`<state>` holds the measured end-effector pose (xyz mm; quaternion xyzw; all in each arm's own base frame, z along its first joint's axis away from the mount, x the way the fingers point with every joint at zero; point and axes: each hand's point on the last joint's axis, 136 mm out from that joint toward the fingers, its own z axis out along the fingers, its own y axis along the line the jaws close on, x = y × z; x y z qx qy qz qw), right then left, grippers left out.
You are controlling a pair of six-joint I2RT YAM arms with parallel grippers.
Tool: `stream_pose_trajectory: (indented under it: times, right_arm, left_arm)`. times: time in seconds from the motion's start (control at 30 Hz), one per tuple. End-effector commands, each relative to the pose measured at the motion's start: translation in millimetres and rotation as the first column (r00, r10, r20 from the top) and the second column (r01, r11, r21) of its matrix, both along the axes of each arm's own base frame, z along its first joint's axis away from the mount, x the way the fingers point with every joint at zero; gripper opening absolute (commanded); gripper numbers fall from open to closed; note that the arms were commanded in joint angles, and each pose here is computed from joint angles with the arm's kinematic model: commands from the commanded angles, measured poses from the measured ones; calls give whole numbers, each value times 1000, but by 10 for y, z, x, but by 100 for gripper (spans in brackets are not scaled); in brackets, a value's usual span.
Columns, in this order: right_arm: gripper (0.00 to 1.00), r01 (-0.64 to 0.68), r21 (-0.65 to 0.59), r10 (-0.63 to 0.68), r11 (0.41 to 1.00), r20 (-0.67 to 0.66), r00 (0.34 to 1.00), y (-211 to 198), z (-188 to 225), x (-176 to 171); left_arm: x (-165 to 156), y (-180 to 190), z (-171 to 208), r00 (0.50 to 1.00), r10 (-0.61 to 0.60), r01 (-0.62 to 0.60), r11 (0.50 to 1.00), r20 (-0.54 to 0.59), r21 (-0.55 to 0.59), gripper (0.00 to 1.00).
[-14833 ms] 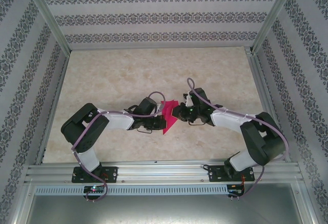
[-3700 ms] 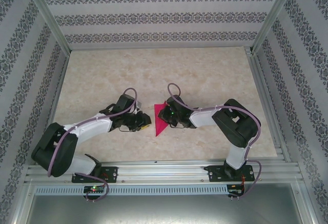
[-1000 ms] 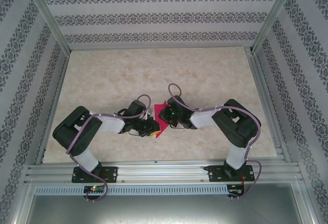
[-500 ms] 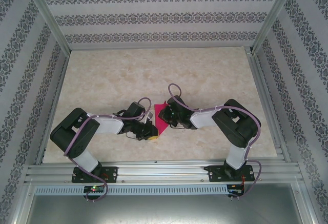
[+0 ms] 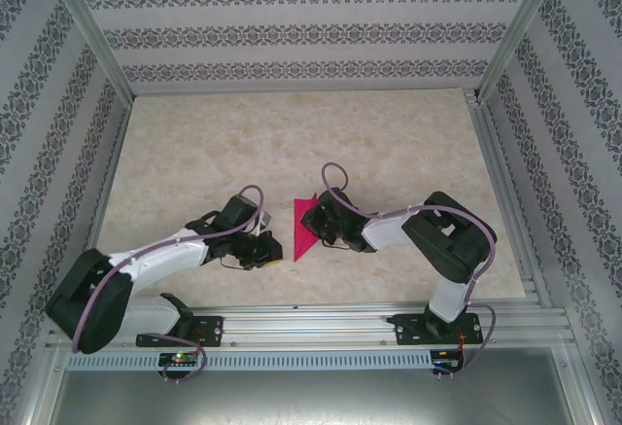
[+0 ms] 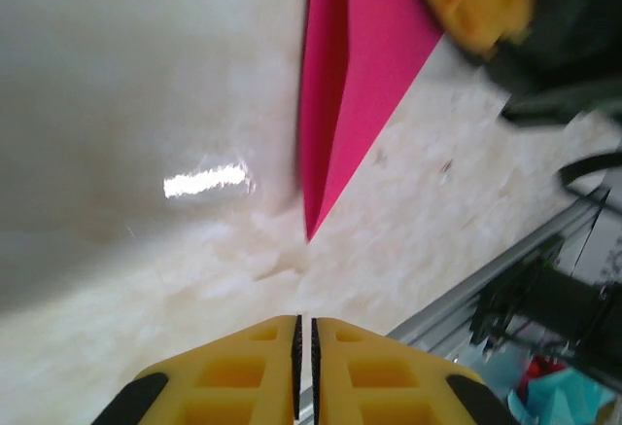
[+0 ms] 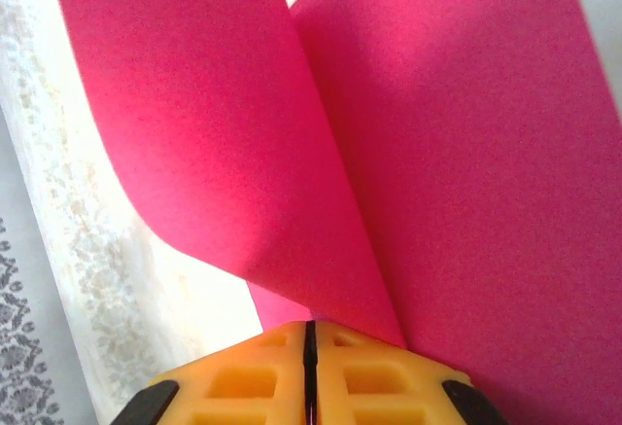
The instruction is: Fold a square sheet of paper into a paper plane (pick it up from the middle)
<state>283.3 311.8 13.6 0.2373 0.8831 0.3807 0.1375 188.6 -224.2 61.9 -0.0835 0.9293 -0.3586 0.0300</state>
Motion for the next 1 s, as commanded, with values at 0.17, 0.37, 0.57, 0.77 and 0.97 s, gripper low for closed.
stream_pose_trajectory:
  times: [0.17, 0.37, 0.57, 0.77, 0.97]
  right_arm:
    - [12, 34, -192, -69, 981, -177, 982, -359, -590, -495]
    - [12, 21, -178, -53, 984, -179, 982, -292, -592, -471]
    - [12, 10, -169, -42, 986, -186, 982, -247, -608, -460]
    - [12, 0, -161, -30, 987, -183, 983, -221, -583, -445]
    - [12, 0, -159, -29, 987, -181, 983, -235, -572, -427]
  left_arm:
    - [512, -243, 202, 994, 96, -90, 990, 57, -108, 18]
    - [734, -455, 125, 995, 99, -93, 985, 33, -148, 18]
    - [728, -539, -100, 997, 65, -69, 992, -36, -105, 17]
    - [625, -461, -345, 995, 61, -62, 998, -83, -17, 13]
    - [538, -367, -504, 991, 83, -82, 997, -101, 11, 11]
